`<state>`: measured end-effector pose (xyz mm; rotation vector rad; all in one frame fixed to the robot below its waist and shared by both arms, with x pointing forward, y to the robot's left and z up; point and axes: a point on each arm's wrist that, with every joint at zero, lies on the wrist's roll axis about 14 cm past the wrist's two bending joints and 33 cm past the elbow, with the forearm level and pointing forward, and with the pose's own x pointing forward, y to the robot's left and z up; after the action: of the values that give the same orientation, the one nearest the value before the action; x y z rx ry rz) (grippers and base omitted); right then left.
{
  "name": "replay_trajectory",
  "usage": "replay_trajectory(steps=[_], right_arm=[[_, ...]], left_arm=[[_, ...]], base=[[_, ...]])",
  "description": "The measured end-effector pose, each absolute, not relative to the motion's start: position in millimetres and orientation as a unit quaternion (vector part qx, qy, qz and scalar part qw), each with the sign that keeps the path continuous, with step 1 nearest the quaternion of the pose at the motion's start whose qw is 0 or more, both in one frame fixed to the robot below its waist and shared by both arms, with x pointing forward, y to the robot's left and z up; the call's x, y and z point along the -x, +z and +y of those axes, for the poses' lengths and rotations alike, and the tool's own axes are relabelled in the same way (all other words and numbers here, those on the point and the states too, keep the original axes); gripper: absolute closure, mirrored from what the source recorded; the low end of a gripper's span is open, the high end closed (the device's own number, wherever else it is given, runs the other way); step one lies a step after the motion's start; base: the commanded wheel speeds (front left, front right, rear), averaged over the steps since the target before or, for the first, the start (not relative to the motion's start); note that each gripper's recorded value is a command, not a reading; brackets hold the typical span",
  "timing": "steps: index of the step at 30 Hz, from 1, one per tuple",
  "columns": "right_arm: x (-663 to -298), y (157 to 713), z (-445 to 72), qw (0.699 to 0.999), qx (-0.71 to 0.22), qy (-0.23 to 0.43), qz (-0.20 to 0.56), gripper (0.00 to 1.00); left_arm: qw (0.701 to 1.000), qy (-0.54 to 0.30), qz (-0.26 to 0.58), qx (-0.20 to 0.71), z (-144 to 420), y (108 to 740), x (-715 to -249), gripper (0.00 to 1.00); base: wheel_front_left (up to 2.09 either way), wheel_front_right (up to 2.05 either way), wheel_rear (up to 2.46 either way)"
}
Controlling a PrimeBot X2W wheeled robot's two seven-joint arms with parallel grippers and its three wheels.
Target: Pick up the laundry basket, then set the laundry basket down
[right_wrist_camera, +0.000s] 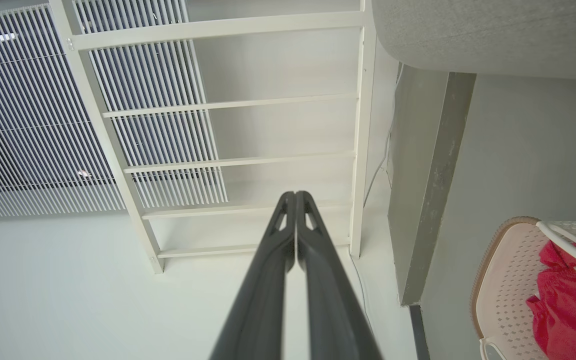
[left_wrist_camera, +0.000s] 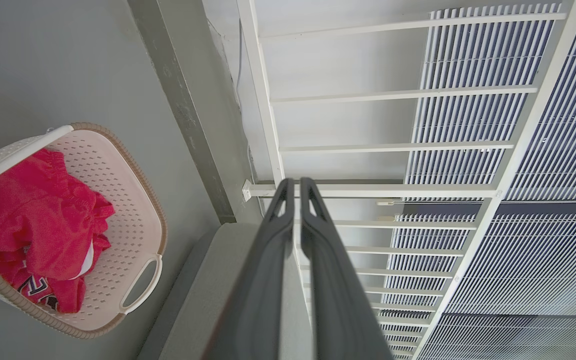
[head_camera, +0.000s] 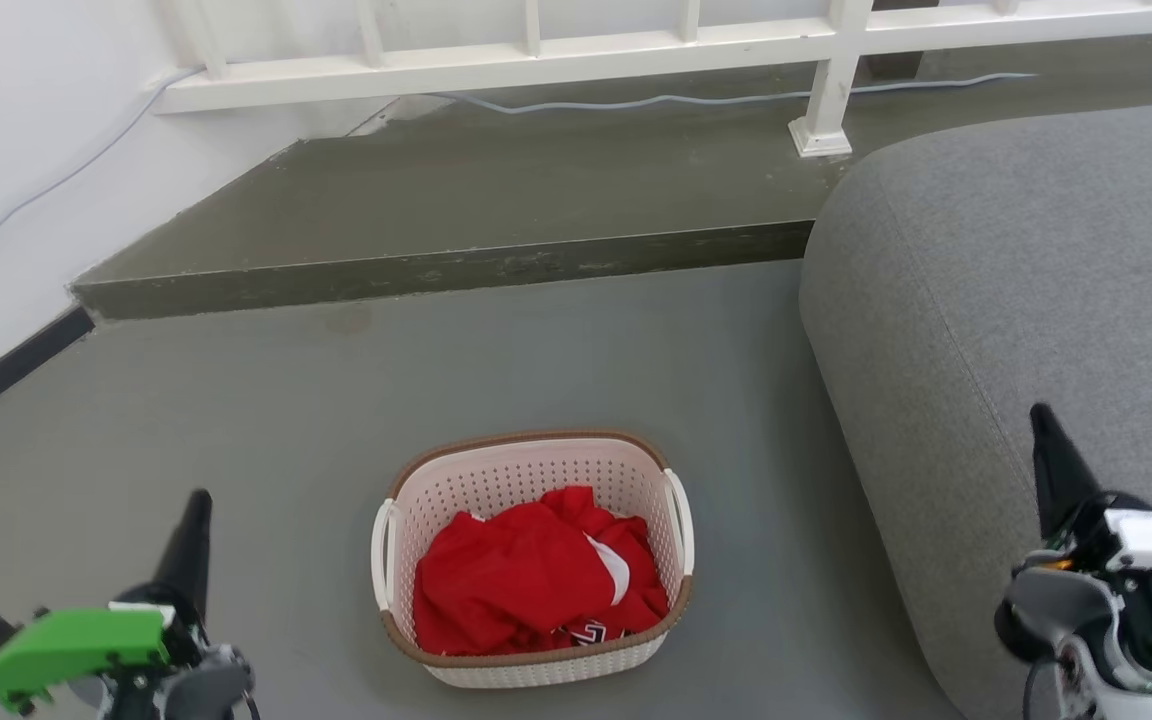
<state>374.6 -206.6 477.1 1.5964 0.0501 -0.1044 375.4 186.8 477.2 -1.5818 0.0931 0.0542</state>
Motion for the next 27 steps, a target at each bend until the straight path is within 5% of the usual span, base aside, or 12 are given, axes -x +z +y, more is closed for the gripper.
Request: replay_trajectory(steps=[1, 2, 3, 4, 27], right_arm=[[-373, 473, -206, 0.695, -0.717, -0.051, 0.027, 0.00], [-370, 467, -205, 0.692, -0.718, -0.058, 0.033, 1.00], [-366, 459, -203, 0.689, -0.720, -0.066, 0.041, 1.00], [-362, 452, -201, 0.686, -0.722, -0.074, 0.049, 0.00], [-369, 465, -185, 0.710, -0.701, -0.053, 0.042, 0.00]], left_arm=[[0.700, 0.029, 0.046, 0.712, 186, 473, -374, 0.00], [0.698, 0.036, 0.053, 0.714, 185, 467, -371, 1.00], [0.694, 0.043, 0.061, 0.716, 183, 460, -367, 1.00], [0.692, 0.051, 0.068, 0.717, 181, 453, -363, 0.00], [0.708, 0.059, 0.040, 0.702, 190, 462, -365, 0.00]], base=[[0.00, 0.00, 0.00], [0.00, 0.00, 0.00], [0.00, 0.00, 0.00], [0.00, 0.00, 0.00], [0.00, 0.00, 0.00]])
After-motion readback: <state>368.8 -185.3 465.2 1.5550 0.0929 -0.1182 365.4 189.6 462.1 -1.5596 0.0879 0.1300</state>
